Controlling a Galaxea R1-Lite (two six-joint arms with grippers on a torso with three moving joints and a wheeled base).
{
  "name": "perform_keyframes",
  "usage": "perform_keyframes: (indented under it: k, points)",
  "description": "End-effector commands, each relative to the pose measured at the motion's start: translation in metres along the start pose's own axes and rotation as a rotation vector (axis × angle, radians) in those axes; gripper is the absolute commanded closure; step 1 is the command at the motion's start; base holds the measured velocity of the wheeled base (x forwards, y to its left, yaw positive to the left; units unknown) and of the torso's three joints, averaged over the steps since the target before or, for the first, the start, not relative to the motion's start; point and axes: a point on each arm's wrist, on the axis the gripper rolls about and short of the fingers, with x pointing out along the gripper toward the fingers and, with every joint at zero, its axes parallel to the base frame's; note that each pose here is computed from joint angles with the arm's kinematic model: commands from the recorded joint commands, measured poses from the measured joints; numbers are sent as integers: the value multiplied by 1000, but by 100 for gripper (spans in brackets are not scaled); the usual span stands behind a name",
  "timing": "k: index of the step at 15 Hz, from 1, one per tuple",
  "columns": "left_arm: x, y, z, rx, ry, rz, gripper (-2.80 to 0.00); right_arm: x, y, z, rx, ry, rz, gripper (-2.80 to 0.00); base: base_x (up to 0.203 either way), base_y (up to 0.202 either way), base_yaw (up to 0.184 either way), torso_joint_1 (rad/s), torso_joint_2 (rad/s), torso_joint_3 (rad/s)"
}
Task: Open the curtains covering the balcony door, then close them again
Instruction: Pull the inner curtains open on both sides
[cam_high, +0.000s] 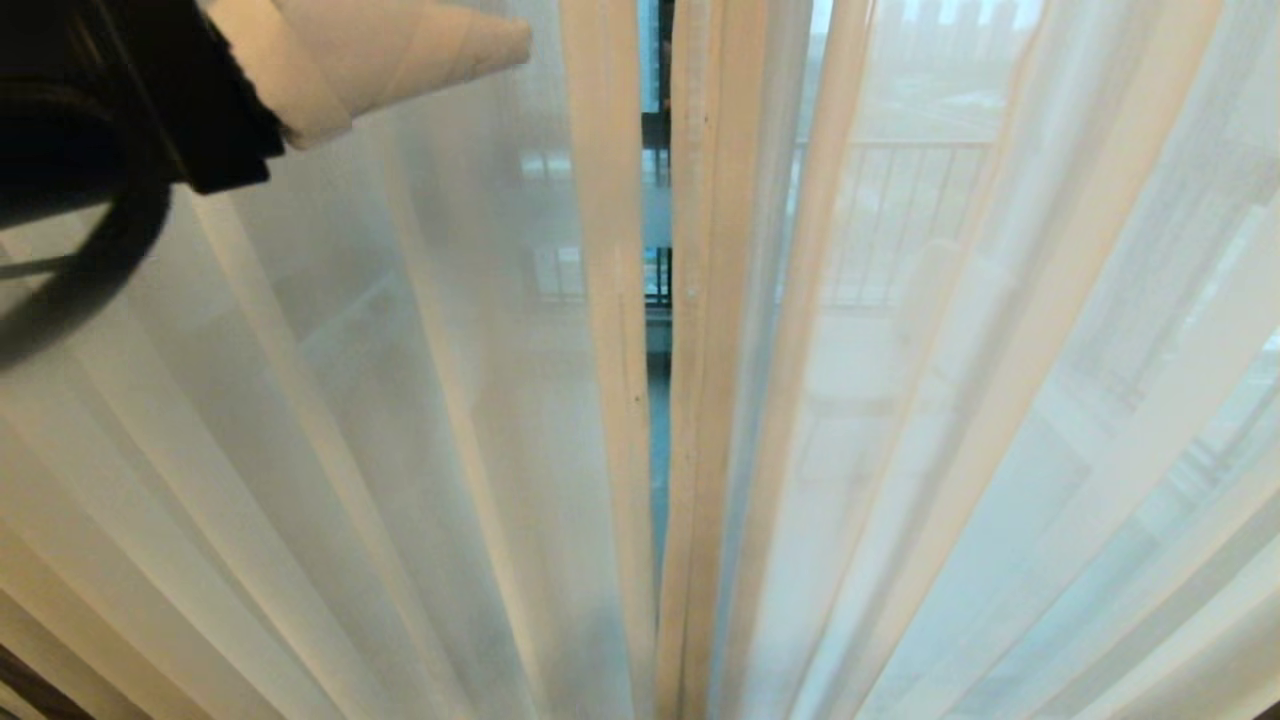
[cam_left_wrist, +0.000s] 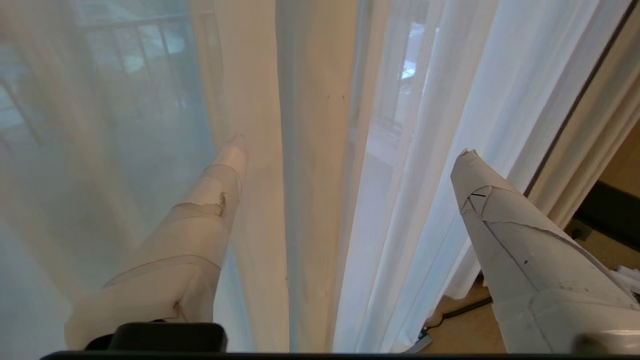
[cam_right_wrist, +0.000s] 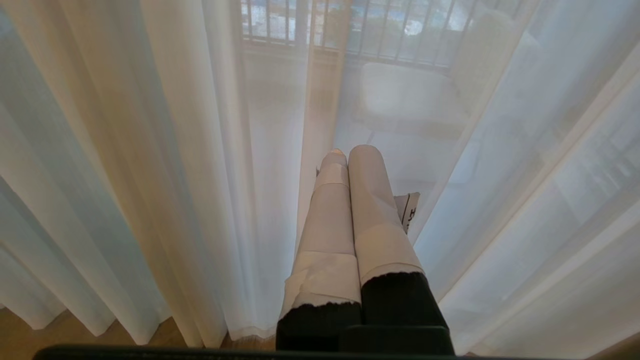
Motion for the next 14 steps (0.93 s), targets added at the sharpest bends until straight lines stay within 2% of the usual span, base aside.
perform_keyframes:
  k: [1,10,14]
  points:
    - [20,2,-4,-2,26,19,-280,0,0,0,-1,0,2,0,0,0,0,0,0,0]
    - [88,14,-2,6,31,110,-280,0,0,0,-1,0,2,0,0,0,0,0,0,0]
    - [110,26,0,43,18,144,-280,0,0,0,-1,0,0,0,0,0,0,0,0,0]
